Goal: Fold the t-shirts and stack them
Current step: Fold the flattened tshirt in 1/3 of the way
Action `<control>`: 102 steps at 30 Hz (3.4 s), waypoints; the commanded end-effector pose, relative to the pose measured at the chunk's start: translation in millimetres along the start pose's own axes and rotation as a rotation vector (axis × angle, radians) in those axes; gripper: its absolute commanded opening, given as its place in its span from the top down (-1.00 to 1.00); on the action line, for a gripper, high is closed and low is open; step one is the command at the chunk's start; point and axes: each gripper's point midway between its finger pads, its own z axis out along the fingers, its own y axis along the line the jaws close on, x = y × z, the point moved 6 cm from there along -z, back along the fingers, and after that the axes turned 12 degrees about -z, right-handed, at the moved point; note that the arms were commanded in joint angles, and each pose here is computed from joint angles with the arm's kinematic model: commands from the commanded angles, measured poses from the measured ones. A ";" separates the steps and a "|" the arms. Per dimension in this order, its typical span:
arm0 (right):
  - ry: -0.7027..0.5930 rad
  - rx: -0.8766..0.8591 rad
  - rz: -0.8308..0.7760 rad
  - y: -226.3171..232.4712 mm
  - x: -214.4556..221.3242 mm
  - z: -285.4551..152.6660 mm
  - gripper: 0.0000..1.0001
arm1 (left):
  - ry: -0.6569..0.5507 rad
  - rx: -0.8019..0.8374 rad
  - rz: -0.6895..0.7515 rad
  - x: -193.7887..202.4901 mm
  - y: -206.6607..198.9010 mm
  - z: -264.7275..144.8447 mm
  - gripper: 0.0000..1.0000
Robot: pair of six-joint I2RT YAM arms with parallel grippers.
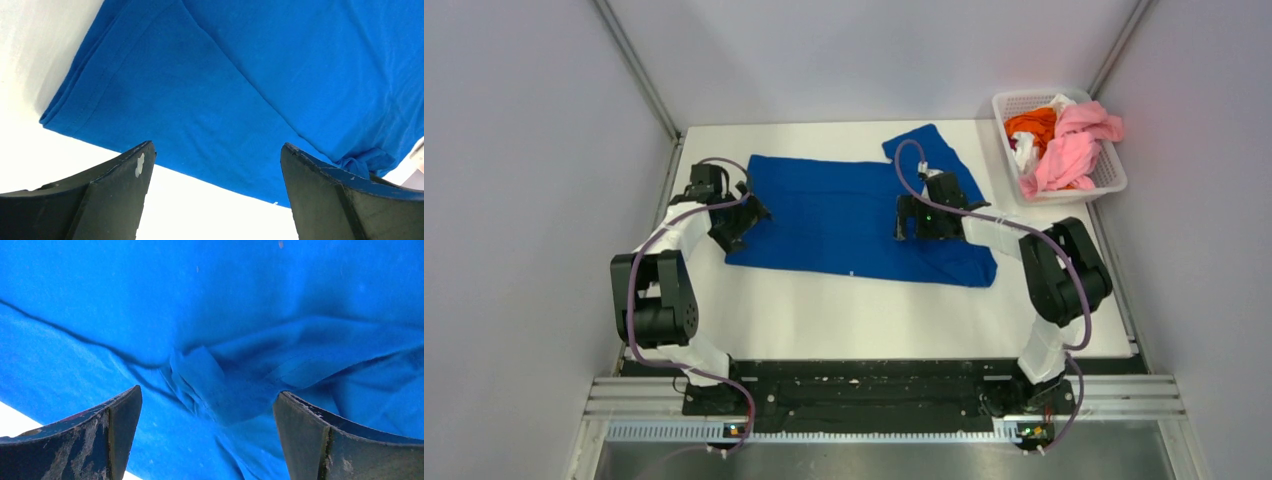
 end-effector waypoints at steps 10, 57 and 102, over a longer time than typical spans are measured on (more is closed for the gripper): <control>-0.260 0.142 -0.077 -3.0 -143.1 21.8 -0.97 | -0.086 0.050 0.049 -20.5 -22.6 -20.1 -0.98; 0.076 0.233 0.002 15.7 28.5 -20.2 -0.97 | 0.061 0.051 0.044 -12.9 -19.5 50.5 -0.98; 0.050 0.135 0.239 7.5 162.1 -136.4 -0.97 | 0.002 -0.086 -0.006 125.8 123.5 -35.0 -0.98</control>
